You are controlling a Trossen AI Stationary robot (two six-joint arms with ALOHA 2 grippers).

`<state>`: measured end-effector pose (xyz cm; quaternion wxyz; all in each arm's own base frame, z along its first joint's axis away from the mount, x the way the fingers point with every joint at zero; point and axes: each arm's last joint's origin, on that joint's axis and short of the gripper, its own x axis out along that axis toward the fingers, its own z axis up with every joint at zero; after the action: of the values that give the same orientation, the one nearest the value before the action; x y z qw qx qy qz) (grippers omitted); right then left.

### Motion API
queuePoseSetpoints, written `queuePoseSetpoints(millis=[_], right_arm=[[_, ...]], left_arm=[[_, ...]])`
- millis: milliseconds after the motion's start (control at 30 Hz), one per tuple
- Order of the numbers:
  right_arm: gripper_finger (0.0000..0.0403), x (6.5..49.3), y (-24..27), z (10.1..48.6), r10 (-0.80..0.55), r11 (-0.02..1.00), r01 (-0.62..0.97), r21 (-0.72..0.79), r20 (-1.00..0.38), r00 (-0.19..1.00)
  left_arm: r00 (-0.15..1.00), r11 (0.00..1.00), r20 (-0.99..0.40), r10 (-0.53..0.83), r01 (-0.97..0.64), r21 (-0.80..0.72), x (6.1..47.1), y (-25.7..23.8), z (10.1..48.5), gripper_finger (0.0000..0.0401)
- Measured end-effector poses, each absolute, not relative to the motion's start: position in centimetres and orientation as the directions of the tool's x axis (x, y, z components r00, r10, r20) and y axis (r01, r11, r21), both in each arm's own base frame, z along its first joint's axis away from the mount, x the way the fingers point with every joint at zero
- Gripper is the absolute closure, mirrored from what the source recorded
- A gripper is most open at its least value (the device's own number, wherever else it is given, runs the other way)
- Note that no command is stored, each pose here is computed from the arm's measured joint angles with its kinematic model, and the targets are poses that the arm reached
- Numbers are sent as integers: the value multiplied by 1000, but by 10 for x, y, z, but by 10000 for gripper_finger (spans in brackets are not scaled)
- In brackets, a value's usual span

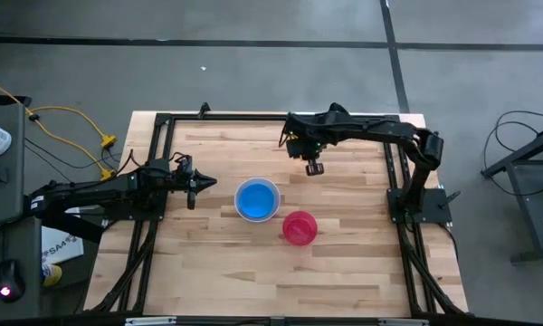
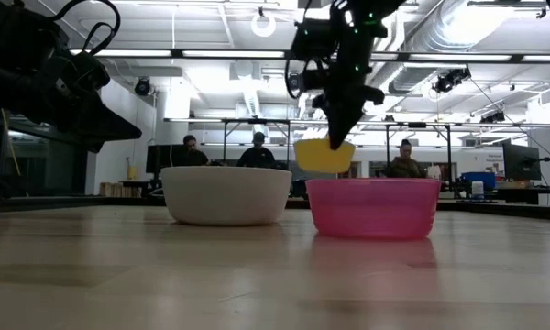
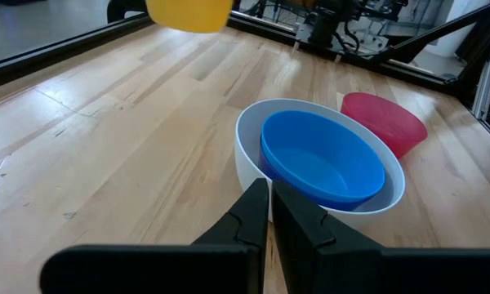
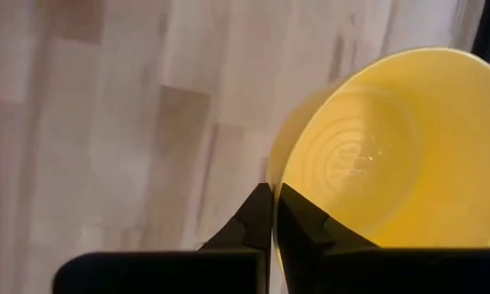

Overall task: Nest bowls inside each other
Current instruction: Stack the yellow bowl on top of the blue bowl

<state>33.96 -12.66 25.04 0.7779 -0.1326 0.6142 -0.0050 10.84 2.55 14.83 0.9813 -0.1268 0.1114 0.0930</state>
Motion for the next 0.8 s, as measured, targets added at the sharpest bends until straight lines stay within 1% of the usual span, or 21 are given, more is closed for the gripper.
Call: queuePoseSetpoints(millis=[400,667,800], right_arm=[[399,356,-56,253,-144,918,-328,-224,-957,252],[399,358,-23,252,-119,888,-408,-211,-964,240],[399,358,-11,252,-111,856,-470,-217,-964,243]], left_arm=[[958,950,-242,155,-211,-228,108,26,148,382],[958,950,-243,154,-211,-228,108,26,148,382],[958,950,-242,155,-211,-228,108,26,148,382]])
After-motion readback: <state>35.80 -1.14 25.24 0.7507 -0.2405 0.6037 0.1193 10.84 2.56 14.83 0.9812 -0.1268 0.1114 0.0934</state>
